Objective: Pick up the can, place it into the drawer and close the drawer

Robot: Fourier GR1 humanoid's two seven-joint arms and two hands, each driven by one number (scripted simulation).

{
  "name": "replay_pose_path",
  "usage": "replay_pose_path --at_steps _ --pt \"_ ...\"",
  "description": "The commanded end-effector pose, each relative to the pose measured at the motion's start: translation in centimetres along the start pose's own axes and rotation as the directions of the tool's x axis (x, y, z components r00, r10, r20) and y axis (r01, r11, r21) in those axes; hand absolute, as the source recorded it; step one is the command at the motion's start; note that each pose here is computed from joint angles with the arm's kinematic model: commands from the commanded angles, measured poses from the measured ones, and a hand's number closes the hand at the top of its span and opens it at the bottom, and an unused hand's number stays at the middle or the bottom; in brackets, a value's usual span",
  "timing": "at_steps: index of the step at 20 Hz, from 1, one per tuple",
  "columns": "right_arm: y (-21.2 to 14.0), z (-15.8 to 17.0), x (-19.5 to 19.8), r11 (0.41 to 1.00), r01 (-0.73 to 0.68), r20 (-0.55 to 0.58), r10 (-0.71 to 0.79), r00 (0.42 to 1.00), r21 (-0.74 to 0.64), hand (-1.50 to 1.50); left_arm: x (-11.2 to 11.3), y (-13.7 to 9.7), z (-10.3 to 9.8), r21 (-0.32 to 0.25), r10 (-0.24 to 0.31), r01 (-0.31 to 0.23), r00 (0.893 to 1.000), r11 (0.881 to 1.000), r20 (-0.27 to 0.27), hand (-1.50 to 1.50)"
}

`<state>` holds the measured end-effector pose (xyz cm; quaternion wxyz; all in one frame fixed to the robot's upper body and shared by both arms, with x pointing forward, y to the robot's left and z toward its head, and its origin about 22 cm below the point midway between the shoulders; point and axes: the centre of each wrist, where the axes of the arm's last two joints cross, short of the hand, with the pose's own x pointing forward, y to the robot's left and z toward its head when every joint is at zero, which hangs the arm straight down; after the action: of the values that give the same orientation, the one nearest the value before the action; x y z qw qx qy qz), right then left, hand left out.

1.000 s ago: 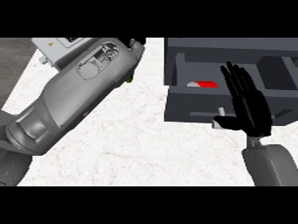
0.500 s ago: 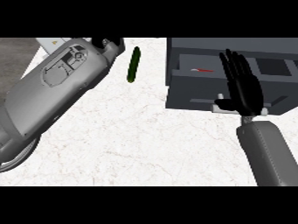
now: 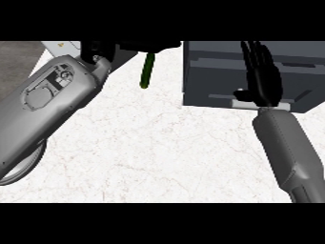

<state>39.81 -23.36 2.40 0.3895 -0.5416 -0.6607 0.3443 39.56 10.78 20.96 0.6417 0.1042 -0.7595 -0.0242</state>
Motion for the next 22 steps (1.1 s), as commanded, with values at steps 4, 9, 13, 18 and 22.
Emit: replay_pose_path --at_steps 4,9,13,18,22 --pt "1.3 -2.2 1.5 1.0 0.03 -0.042 -0.03 0.999 0.004 -1.5 -2.6 2.4 1.6 0.002 -0.025 0.025 1.0 1.0 -0.003 -1.5" --pt "-1.4 -6.5 1.4 1.0 0.021 -0.031 -0.022 0.999 -0.021 -1.5 -0.9 1.5 2.3 -0.019 -0.006 0.006 1.0 1.0 -0.001 -1.5" --pt "-1.8 -7.6 2.6 1.0 0.017 -0.032 -0.018 0.999 -0.014 -1.5 -1.9 3.4 2.2 -0.009 -0.004 0.004 1.0 1.0 0.001 -1.5" --pt "-1.7 -7.6 1.9 0.999 0.015 -0.057 -0.017 0.998 -0.049 -1.5 -3.4 3.4 4.2 -0.024 -0.005 0.005 1.0 1.0 -0.003 -1.5" --pt "-2.3 -8.6 3.0 0.998 0.053 -0.065 -0.055 0.996 -0.039 -1.5 -4.1 4.2 4.6 -0.046 -0.02 0.021 1.0 0.999 0.012 -1.5"
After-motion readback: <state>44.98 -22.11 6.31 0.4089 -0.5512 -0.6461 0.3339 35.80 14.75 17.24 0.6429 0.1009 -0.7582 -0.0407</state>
